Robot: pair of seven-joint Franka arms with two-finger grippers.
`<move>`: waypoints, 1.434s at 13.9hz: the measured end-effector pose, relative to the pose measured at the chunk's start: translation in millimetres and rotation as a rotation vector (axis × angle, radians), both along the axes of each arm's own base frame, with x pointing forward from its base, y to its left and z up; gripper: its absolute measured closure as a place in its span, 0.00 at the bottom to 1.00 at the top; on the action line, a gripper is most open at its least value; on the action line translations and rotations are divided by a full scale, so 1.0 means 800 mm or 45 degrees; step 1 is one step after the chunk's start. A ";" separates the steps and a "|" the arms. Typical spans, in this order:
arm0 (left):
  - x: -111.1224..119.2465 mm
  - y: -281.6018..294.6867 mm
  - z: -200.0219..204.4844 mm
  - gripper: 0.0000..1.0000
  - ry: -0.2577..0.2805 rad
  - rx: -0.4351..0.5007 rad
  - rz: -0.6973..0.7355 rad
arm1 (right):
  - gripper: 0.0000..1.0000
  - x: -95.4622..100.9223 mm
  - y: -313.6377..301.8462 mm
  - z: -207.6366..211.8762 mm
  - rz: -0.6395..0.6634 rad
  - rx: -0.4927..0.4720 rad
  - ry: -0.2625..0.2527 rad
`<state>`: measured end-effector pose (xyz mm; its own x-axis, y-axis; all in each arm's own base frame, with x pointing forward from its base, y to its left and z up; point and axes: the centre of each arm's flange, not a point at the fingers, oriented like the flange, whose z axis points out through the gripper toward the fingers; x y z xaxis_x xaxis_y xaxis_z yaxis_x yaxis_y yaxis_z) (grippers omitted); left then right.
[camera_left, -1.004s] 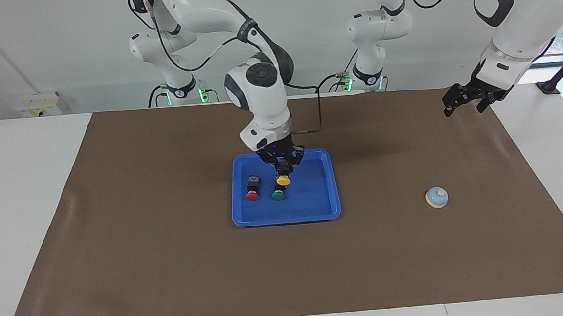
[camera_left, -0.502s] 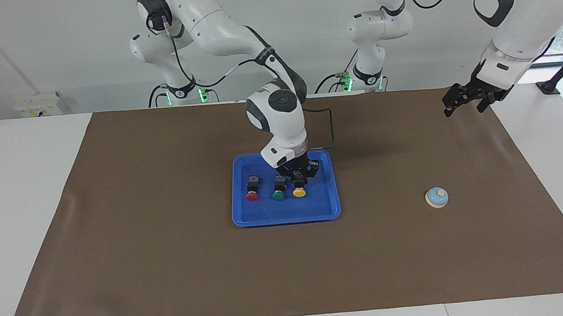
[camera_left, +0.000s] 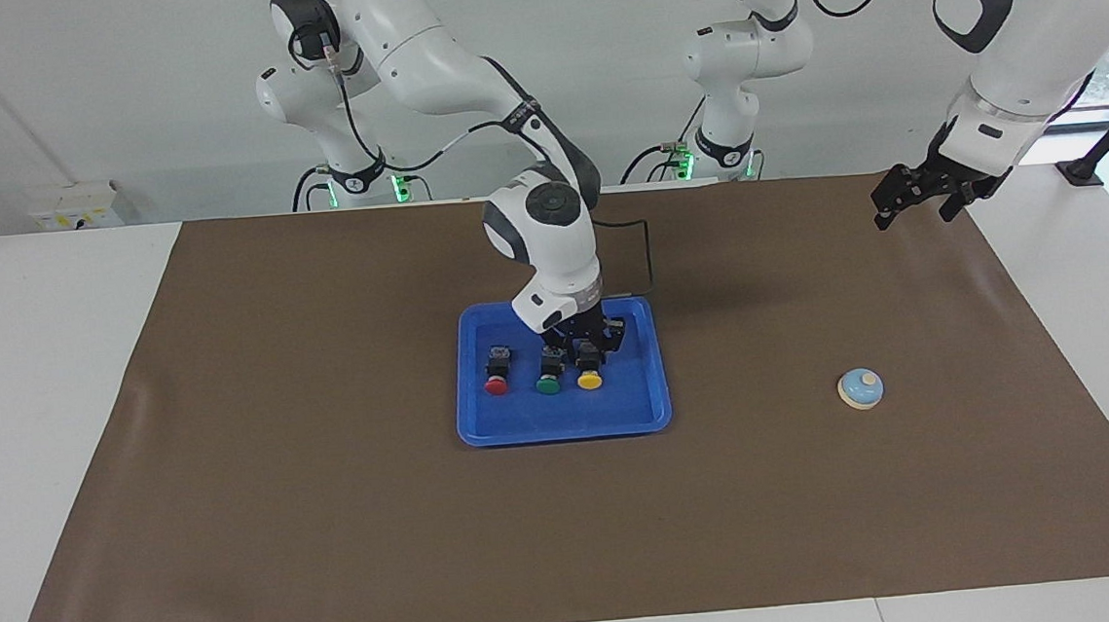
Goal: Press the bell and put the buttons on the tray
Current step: 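Place the yellow button in the tray beside the green one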
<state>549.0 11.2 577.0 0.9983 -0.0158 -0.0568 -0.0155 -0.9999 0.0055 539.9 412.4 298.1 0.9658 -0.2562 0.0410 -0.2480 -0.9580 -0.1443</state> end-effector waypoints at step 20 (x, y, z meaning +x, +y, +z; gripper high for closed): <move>0.000 0.000 0.000 0.00 0.000 0.000 0.000 | 0.00 0.076 -0.430 0.276 0.249 -0.106 0.107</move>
<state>549.0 11.2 577.0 0.9983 -0.0158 -0.0569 -0.0155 -0.9999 0.0055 600.5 68.3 518.8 0.9976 -0.0628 -0.0288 -0.0642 -0.9967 -0.0494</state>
